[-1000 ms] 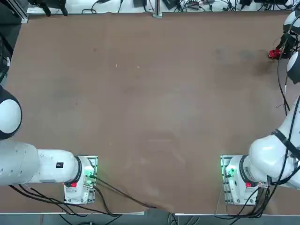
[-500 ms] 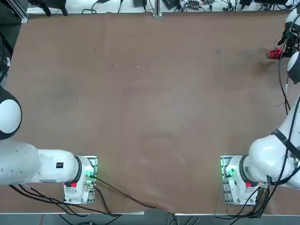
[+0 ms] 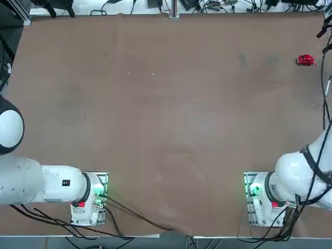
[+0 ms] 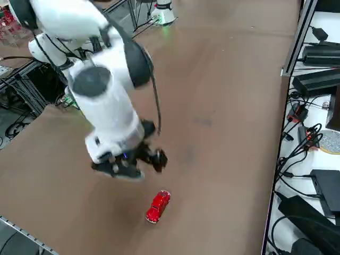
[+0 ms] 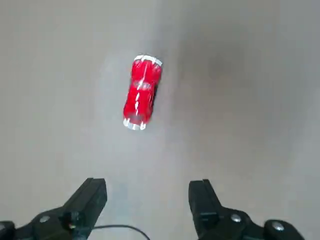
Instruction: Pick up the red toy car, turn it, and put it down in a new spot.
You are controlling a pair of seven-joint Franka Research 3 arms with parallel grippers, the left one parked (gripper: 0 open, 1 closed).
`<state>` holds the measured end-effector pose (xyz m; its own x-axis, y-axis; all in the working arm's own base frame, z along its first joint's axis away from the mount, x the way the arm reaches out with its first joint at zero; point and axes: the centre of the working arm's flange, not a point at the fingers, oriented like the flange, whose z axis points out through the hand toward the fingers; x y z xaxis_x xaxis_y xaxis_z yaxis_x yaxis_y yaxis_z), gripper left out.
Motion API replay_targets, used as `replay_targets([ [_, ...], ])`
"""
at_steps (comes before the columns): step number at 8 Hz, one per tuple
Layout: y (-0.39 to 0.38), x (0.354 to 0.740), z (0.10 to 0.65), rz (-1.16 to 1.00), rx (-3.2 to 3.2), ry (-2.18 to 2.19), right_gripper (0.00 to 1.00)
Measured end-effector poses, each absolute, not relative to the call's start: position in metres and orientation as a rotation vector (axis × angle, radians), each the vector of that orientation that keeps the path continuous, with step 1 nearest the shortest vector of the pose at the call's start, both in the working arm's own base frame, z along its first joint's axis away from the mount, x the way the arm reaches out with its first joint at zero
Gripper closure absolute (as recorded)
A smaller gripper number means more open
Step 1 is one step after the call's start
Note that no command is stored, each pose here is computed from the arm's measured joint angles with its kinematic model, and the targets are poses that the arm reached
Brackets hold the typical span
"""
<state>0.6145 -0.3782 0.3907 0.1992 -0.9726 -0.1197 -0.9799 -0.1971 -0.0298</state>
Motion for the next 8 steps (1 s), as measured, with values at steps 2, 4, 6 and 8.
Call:
replay_targets([
  [2, -0.337, 0.617, 0.442, 0.134, -2.527, 1.640, 0.00],
  [4, -0.265, 0.627, 0.488, 0.170, -2.714, 1.249, 0.00],
  [6, -0.177, 0.632, 0.534, 0.196, -2.813, 0.983, 0.00],
  [8, -0.108, 0.616, 0.584, 0.154, -2.960, 0.719, 0.00],
])
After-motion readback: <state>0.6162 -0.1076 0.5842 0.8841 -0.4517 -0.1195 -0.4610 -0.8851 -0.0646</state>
